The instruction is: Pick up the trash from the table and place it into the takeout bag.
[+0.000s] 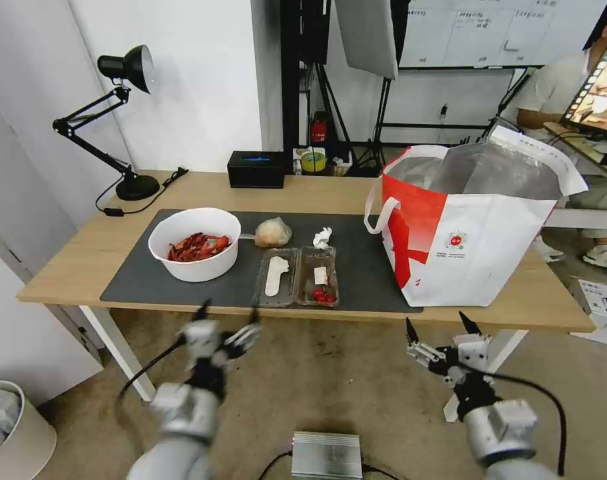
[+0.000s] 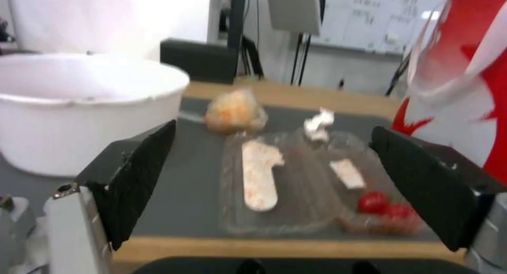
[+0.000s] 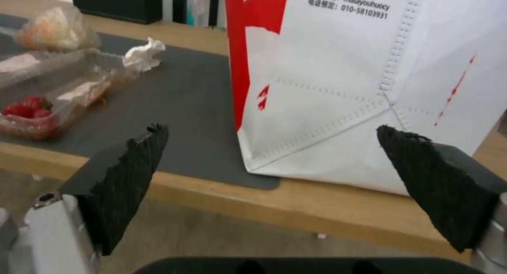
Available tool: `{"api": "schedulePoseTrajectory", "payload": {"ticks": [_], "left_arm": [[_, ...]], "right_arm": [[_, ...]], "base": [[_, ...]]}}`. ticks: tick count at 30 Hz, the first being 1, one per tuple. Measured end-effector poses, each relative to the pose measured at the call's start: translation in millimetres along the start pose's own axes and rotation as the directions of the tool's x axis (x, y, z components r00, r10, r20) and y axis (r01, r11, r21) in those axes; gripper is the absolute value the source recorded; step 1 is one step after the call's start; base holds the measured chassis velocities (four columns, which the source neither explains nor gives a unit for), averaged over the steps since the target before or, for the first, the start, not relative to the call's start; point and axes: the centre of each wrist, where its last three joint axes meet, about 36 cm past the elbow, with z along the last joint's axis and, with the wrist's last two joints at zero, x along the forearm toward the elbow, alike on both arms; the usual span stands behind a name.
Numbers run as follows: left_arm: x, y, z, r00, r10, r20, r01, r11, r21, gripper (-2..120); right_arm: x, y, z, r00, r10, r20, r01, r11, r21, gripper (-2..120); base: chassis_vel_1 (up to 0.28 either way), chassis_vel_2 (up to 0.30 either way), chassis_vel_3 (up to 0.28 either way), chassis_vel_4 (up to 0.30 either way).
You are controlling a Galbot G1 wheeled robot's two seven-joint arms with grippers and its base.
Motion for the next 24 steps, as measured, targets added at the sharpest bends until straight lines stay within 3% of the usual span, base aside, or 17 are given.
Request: {"api": "schedulePoseTrajectory", "payload": {"ticks": [11, 24], "left_arm": [[1.1, -0.4, 1.6, 1.0, 0.009, 0.025, -0.01, 1.0, 0.007, 100], [5.7, -2.2, 7.2, 1.0, 0.015, -0.026, -0.014, 0.999, 0.039, 100]], "right_arm": [[-0.4, 1.5, 2.1, 1.0, -0.001, 0.003, 0.001, 1.0, -0.002, 100], [1.2, 4.1, 2.3, 1.0, -0.006, 0.003, 0.006, 1.0, -0.005, 100]], "base": [[0.0, 0.0, 0.0, 0.0], [0.0, 0.0, 0.0, 0.0]]}}
